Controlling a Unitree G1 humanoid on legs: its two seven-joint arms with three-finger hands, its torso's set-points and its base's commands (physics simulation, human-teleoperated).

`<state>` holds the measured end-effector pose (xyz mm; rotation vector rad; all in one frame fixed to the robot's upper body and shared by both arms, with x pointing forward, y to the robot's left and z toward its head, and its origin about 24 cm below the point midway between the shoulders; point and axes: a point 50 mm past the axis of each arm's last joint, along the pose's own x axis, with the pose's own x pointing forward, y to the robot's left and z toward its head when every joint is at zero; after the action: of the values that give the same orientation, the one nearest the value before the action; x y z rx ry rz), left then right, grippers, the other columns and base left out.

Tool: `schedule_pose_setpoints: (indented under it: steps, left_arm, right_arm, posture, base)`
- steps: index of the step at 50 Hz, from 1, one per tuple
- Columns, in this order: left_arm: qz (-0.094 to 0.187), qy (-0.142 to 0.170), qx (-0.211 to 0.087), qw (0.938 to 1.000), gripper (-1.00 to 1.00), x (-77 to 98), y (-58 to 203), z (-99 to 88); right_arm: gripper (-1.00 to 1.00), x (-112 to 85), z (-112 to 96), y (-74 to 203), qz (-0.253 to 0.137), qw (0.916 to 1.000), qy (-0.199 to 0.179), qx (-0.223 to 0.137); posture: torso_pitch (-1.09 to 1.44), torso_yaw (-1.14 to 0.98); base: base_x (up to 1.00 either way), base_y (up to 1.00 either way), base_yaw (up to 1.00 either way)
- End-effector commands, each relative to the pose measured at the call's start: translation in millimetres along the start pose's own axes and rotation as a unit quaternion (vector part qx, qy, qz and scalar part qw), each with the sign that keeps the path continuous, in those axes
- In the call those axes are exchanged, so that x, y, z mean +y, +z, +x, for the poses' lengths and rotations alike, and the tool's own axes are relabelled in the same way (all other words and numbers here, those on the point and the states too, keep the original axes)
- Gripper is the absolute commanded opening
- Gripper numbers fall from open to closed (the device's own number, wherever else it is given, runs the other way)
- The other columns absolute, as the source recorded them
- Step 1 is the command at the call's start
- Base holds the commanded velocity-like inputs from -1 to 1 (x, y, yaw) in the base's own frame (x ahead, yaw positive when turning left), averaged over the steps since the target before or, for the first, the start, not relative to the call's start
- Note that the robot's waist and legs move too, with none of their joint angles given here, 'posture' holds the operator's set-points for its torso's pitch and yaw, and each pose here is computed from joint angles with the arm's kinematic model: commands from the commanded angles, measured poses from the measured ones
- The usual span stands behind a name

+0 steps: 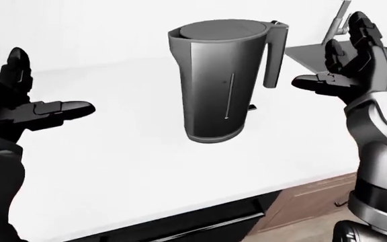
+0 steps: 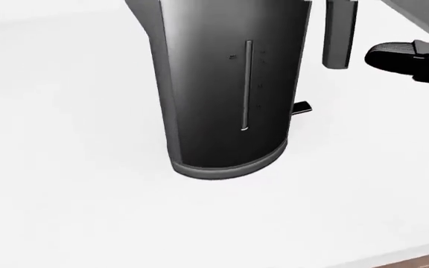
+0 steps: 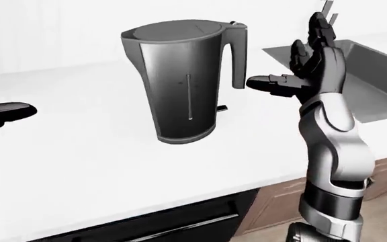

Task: Press the button to open the lid of the electric kettle.

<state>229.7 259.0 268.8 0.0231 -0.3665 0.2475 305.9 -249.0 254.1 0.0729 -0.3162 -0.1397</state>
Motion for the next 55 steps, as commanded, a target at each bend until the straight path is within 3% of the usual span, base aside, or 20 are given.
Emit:
schedule_pose_setpoints:
  steps: [1, 6, 11, 13, 14, 17, 18, 19, 20, 25, 30, 32, 42, 55]
  left_arm:
    - [0.004, 0.009, -0.035, 0.9993, 1.0, 3.7, 14.6, 0.0]
    - [0.007, 0.014, -0.041, 0.999, 1.0, 7.2, 19.2, 0.9]
    - [0.015, 0.031, -0.058, 0.9977, 1.0, 11.9, 24.0, 1.7]
    - [0.007, 0.035, -0.059, 0.9976, 1.0, 13.2, 24.6, 2.5]
    - [-0.003, 0.037, -0.061, 0.9974, 1.0, 13.9, 25.2, 2.6]
    - [0.01, 0.043, -0.073, 0.9963, 1.0, 13.5, 27.3, 1.4]
    - [0.009, 0.043, -0.073, 0.9964, 1.0, 13.9, 27.2, 1.3]
    - [0.008, 0.046, -0.073, 0.9962, 1.0, 14.9, 27.8, 1.3]
    - [0.003, 0.049, -0.073, 0.9961, 1.0, 16.3, 28.6, 1.5]
    - [0.007, 0.051, -0.076, 0.9958, 1.0, 16.7, 30.3, 1.9]
    - [0.01, 0.045, -0.067, 0.9967, 1.0, 14.8, 28.5, 1.6]
    - [0.008, 0.042, -0.066, 0.9969, 1.0, 15.0, 28.4, 1.2]
    - [0.0, 0.041, -0.061, 0.9973, 1.0, 17.1, 28.8, 1.1]
    - [0.019, 0.041, -0.068, 0.9967, 1.0, 17.4, 32.7, 0.5]
  right_arm:
    - [1.0, 0.9, 2.4, 17.6, 0.001, 0.9992, 0.006, -0.038]
    - [1.0, -15.4, 12.4, 27.6, -0.005, 0.9985, -0.019, -0.052]
    - [1.0, -43.6, 26.2, 39.9, -0.019, 0.9957, -0.064, -0.064]
    - [1.0, -51.8, 28.8, 40.8, -0.018, 0.9951, -0.071, -0.067]
    - [1.0, -53.2, 29.3, 40.8, -0.019, 0.995, -0.072, -0.067]
    - [1.0, -55.5, 31.3, 38.2, -0.022, 0.9941, -0.081, -0.068]
    - [1.0, -56.5, 31.7, 38.8, -0.033, 0.9927, -0.088, -0.076]
    - [1.0, -57.6, 31.7, 39.4, -0.07, 0.9892, -0.096, -0.086]
    - [1.0, -59.8, 32.1, 39.2, -0.057, 0.9908, -0.095, -0.077]
    - [1.0, -76.8, 34.0, 37.5, -0.086, 0.9858, -0.127, -0.067]
    - [1.0, -80.3, 31.9, 43.4, -0.029, 0.9918, -0.106, -0.065]
    - [1.0, -81.3, 31.3, 45.6, -0.025, 0.992, -0.104, -0.067]
    - [1.0, -84.6, 31.1, 49.6, -0.024, 0.9917, -0.103, -0.072]
    - [1.0, -83.3, 29.7, 55.4, -0.034, 0.9916, -0.095, -0.08]
  posture:
    - [0.0, 0.0]
    - [0.0, 0.0]
    - [0.0, 0.0]
    - [0.0, 0.0]
    - [0.0, 0.0]
    - [0.0, 0.0]
    - [0.0, 0.0]
    - [0.0, 0.0]
    - [0.0, 0.0]
    - [0.0, 0.0]
    - [0.0, 0.0]
    - [0.0, 0.0]
    - [0.0, 0.0]
    - [0.0, 0.0]
  base:
    - [0.27, 0.0, 0.0]
    - [0.27, 0.0, 0.0]
    - [0.24, 0.0, 0.0]
    - [0.0, 0.0, 0.0]
    - [0.0, 0.0, 0.0]
    - [0.0, 0.0, 0.0]
    - [0.0, 0.0, 0.0]
    - [0.0, 0.0, 0.0]
    - [0.0, 0.0, 0.0]
    - [0.0, 0.0, 0.0]
    - [0.0, 0.0, 0.0]
    - [0.0, 0.0, 0.0]
    - [0.0, 0.0, 0.0]
    - [0.0, -0.01, 0.0]
